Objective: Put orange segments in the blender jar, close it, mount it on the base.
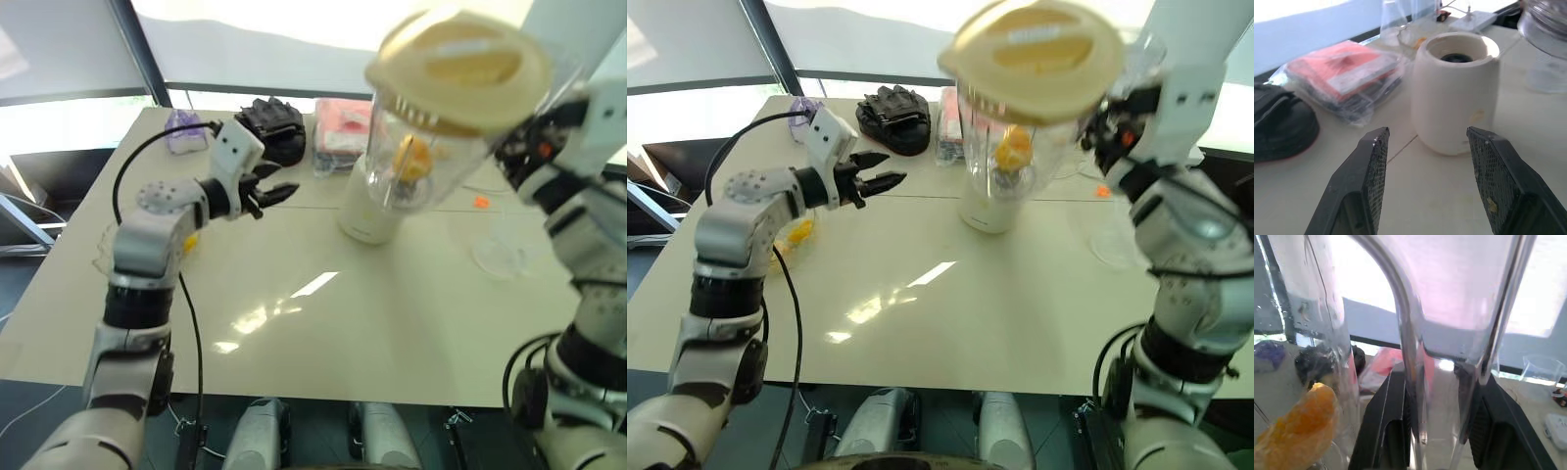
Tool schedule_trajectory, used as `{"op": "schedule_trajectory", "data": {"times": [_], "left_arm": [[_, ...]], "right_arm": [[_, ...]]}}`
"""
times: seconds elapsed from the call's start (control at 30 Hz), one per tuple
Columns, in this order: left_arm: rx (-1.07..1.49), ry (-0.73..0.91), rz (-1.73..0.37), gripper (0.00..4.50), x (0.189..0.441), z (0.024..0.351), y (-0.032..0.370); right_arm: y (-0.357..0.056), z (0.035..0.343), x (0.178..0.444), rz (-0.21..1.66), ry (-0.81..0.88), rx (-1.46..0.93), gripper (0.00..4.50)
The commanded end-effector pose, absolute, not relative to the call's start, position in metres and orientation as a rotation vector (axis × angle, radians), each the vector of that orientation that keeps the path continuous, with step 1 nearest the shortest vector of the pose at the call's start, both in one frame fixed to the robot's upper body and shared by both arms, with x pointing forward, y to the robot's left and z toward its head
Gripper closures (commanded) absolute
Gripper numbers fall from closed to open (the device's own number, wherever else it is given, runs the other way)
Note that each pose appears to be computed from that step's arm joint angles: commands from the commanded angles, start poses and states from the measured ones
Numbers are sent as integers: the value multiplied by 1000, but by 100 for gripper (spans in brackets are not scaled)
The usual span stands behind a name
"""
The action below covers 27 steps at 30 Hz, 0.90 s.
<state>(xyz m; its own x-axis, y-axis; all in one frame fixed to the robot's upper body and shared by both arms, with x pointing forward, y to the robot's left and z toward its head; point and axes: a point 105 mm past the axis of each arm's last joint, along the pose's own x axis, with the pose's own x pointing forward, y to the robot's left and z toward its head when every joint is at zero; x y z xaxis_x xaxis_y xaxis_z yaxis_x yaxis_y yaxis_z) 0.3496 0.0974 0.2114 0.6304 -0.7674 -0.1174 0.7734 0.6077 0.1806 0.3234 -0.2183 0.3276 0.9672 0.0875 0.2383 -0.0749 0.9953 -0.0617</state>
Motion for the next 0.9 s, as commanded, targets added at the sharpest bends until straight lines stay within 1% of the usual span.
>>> {"op": "schedule_trajectory", "data": {"times": [0.03, 0.13, 0.27, 0.37, 0.57, 0.9], "left_arm": [[209, -17, -919, 189, 334, 216, 95], [220, -18, -935, 189, 330, 213, 92], [214, -23, -935, 189, 328, 212, 91], [227, -12, -912, 189, 326, 208, 98], [228, -11, -864, 189, 327, 207, 107], [227, -12, -840, 189, 329, 204, 107]], "right_arm": [[-231, 361, 336, 15, -283, -27, 346], [-232, 363, 359, 3, -269, -9, 346], [-230, 337, 395, 27, -194, 45, 346], [-234, 322, 412, 25, -160, 83, 346], [-233, 320, 425, 64, -175, 65, 346], [-220, 299, 440, 155, -96, 15, 346]]}}
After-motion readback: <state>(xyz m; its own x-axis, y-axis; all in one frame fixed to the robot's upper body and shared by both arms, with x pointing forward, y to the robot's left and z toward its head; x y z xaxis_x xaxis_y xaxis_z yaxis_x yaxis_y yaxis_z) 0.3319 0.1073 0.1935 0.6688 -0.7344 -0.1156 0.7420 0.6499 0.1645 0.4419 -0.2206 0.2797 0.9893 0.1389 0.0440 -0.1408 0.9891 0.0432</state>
